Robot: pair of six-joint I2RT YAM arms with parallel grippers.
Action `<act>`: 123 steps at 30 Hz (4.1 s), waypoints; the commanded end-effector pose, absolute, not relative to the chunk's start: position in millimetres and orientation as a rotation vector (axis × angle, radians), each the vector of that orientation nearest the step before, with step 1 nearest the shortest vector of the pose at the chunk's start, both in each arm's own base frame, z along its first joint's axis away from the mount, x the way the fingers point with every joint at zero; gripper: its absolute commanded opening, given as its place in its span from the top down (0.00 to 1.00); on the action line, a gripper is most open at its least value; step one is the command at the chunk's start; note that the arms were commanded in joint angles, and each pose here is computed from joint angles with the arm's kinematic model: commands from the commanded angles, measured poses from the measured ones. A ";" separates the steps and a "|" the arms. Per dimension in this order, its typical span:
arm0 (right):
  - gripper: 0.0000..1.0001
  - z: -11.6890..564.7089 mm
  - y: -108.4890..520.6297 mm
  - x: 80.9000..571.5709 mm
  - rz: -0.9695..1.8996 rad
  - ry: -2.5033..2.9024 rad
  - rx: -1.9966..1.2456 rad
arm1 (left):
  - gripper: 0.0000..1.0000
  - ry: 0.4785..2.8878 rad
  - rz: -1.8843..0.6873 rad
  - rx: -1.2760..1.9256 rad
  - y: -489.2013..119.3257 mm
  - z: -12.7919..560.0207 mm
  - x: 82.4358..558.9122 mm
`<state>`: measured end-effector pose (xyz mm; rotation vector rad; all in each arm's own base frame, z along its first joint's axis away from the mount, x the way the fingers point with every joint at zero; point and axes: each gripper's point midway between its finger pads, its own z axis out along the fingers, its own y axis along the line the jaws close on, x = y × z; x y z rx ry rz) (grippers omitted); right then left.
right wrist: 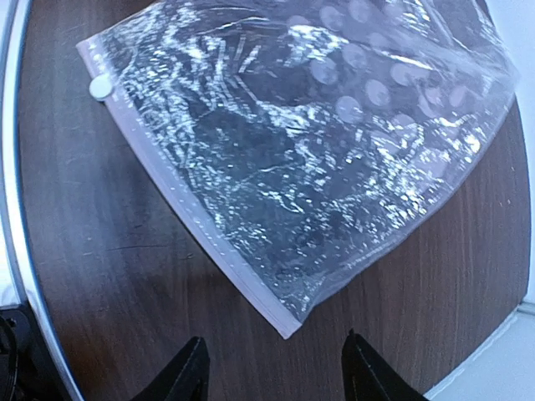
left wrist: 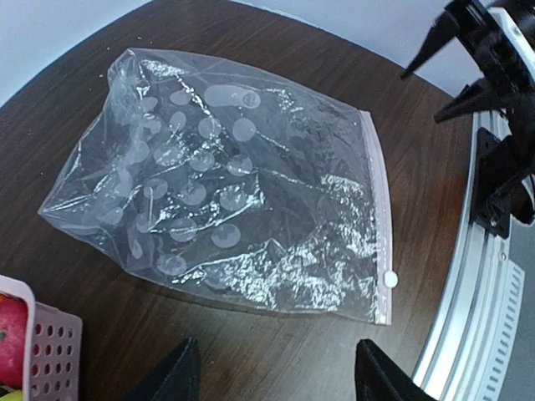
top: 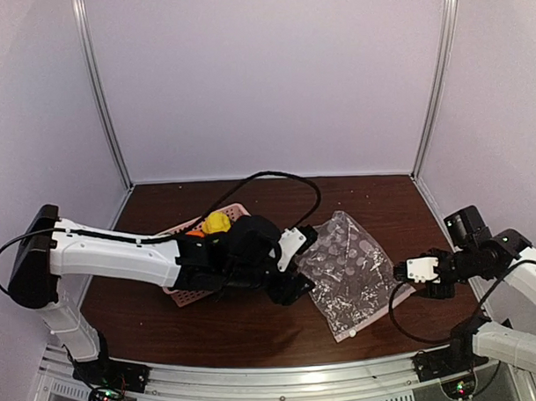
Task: Place the food in the zip-top bag and seal the zipper
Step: Pick up the zipper food storage bag from the center of the board, then open the zipper food storage bag at the center of the board.
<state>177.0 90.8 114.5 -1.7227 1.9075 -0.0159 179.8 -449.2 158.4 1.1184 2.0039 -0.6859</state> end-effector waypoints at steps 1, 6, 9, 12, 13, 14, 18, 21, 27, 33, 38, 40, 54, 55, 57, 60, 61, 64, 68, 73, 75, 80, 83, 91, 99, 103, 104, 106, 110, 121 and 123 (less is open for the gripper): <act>0.50 95.7 102.3 165.6 0.012 1.846 -1.903 | 0.35 2.167 -0.820 0.868 -477.3 154.8 189.0; 0.55 85.1 127.5 167.9 0.015 1.785 -1.978 | 0.34 2.353 -0.808 0.499 -466.2 122.0 206.1; 0.56 79.6 140.3 163.0 0.025 1.746 -2.003 | 0.36 2.417 -0.873 0.423 -477.6 101.3 209.0; 0.56 74.1 144.7 157.7 0.013 1.728 -2.044 | 0.40 2.458 -0.873 0.332 -478.3 86.8 221.6; 0.56 71.7 144.5 155.5 0.004 1.723 -2.063 | 0.41 2.469 -0.894 0.292 -477.4 82.8 225.6; 0.56 69.3 143.6 153.5 -0.012 1.717 -2.083 | 0.43 2.484 -0.909 0.251 -475.4 78.6 229.1; 0.61 57.4 141.3 149.2 -0.089 1.680 -2.159 | 0.44 2.503 -0.952 0.187 -476.6 67.6 238.4; 0.64 53.6 145.3 152.0 -0.103 1.679 -2.164 | 0.46 2.503 -0.962 0.215 -483.0 61.9 241.7; 0.66 43.1 143.3 157.0 -0.152 1.692 -2.197 | 0.50 2.504 -0.968 0.206 -483.7 52.6 253.2; 0.66 29.4 136.6 158.9 -0.207 1.696 -2.222 | 0.53 2.492 -0.959 0.209 -481.2 49.2 262.5; 0.66 28.3 141.9 166.8 -0.219 1.702 -2.168 | 0.53 2.494 -0.979 0.250 -486.9 46.7 263.5; 0.68 27.1 141.7 170.7 -0.242 1.703 -2.155 | 0.53 2.493 -0.979 0.254 -487.9 46.3 263.9; 1.00 32.4 148.7 180.2 -0.249 1.731 -2.084 | 0.52 2.443 -0.986 0.291 -494.0 60.3 273.5; 1.00 37.9 150.5 181.8 -0.245 1.738 -2.060 | 0.51 2.430 -0.984 0.306 -495.7 64.7 276.0; 1.00 53.5 154.7 187.7 -0.240 1.761 -1.990 | 0.47 2.394 -0.973 0.350 -500.0 78.4 280.9; 1.00 83.2 162.2 199.4 -0.221 1.815 -1.832 | 0.39 2.289 -0.959 0.418 -503.5 116.5 288.0; 1.00 93.2 164.8 204.3 -0.217 1.828 -1.779 | 0.37 2.244 -0.950 0.429 -501.8 133.4 290.5; 1.00 118.5 165.8 221.9 -0.188 1.902 -1.615 | 0.32 2.087 -0.891 0.444 -487.6 194.1 294.0; 1.00 165.0 166.2 255.1 -0.122 1.973 -1.349 | 0.31 1.940 -0.766 0.363 -454.2 251.9 289.2; 1.00 208.4 178.4 284.8 -0.022 2.000 -1.104 | 0.30 1.868 -0.814 0.334 -457.6 259.6 258.5; 1.00 223.4 184.8 294.4 0.019 2.011 -1.014 | 0.30 1.849 -0.859 0.325 -468.7 256.5 247.9; 1.00 248.9 195.5 310.4 0.088 2.034 -0.883 | 0.31 1.847 -1.019 0.291 -500.8 243.6 239.9; 1.00 257.0 201.3 311.8 0.138 2.032 -0.853 | 0.30 1.815 -1.076 0.296 -521.2 250.2 241.8; 1.00 266.1 211.7 307.6 0.255 2.039 -0.800 | 0.27 1.712 -1.162 0.276 -553.7 271.4 251.7; 1.00 268.5 216.3 296.2 0.338 2.025 -0.805 | 0.31 1.781 -1.173 0.087 -555.5 263.1 287.5; 1.00 272.3 215.0 294.3 0.349 2.011 -0.787 | 0.49 1.837 -1.177 0.029 -556.5 245.7 303.5; 1.00 272.0 213.8 294.7 0.342 2.013 -0.782 | 0.53 1.839 -1.175 0.030 -556.7 244.3 304.4; 1.00 272.9 210.6 295.5 0.326 2.009 -0.772 | 0.66 1.846 -1.157 0.022 -554.5 239.9 306.6; 1.00 276.5 197.3 302.0 0.261 2.000 -0.719 | 0.90 1.868 -1.128 -0.002 -547.5 229.3 309.2; 1.00 278.1 126.8 330.3 -0.174 1.986 -0.503 | 1.00 1.736 -1.297 0.184 -559.7 239.5 285.2; 1.00 276.6 124.7 332.3 -0.192 1.990 -0.493 | 1.00 1.728 -1.310 0.190 -561.2 239.2 284.3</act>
